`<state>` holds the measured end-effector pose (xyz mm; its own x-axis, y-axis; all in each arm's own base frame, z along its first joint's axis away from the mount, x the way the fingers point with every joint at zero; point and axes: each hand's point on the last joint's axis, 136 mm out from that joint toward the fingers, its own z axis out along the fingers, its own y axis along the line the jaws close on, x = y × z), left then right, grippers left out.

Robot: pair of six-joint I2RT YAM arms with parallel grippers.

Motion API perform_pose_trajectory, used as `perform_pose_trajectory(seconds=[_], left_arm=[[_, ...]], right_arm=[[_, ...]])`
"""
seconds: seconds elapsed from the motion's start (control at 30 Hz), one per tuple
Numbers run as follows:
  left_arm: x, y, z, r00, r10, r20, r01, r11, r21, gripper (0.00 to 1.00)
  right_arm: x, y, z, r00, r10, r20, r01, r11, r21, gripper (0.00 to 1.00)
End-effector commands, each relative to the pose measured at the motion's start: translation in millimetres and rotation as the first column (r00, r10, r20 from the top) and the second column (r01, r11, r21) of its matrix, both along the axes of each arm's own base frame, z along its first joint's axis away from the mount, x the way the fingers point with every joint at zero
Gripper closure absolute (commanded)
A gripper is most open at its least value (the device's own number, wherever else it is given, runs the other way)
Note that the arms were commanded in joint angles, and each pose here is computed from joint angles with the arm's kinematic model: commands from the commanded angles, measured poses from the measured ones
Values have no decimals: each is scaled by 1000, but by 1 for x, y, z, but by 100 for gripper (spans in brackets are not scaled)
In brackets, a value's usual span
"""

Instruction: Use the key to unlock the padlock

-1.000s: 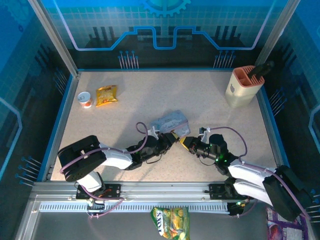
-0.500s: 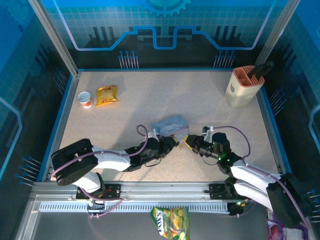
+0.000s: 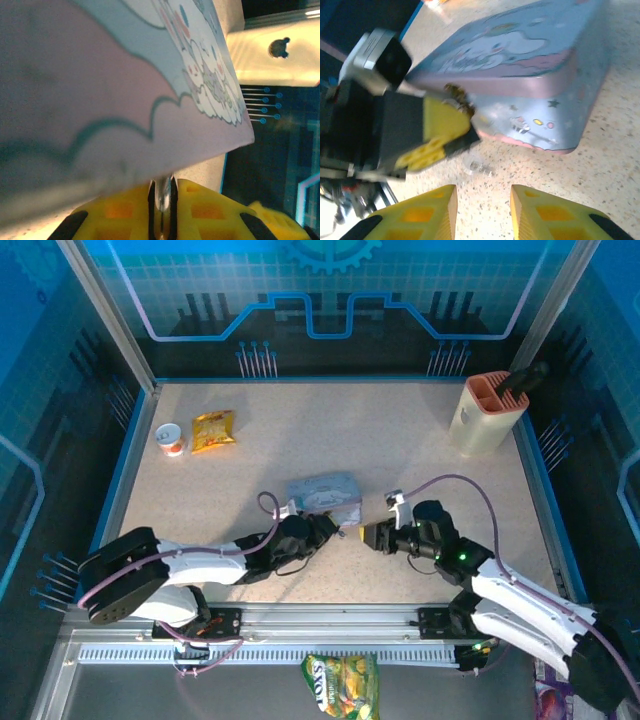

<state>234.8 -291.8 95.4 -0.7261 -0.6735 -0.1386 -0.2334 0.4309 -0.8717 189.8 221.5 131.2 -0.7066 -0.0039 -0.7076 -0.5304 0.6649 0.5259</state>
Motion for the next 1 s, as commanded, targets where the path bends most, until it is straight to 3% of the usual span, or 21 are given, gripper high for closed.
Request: perform_pose_trajectory(seconds=[0.0, 0.17, 0.33, 0.73, 0.97], left_arm=[[1, 16, 4, 999, 24, 23, -25, 999, 42, 100], [-1, 28, 11, 999, 26, 48, -30, 997, 71, 100], [-3, 32, 14, 998, 25, 61, -29, 997, 74, 100], [-2, 15, 23, 996, -27, 83, 24, 999, 35, 100], [-1, 11, 27, 995, -43, 93, 41, 999, 30, 100]], right_arm=[[-5, 6, 9, 950, 141, 280, -88, 977, -193, 67], [-19, 33, 6, 829, 318, 459, -168, 926, -338, 67], [-23, 56, 7, 721, 377, 582, -174, 911, -374, 65], [-6, 67, -15, 715, 372, 592, -119, 899, -421, 70], [1, 65, -21, 710, 359, 605, -78, 895, -440, 68]])
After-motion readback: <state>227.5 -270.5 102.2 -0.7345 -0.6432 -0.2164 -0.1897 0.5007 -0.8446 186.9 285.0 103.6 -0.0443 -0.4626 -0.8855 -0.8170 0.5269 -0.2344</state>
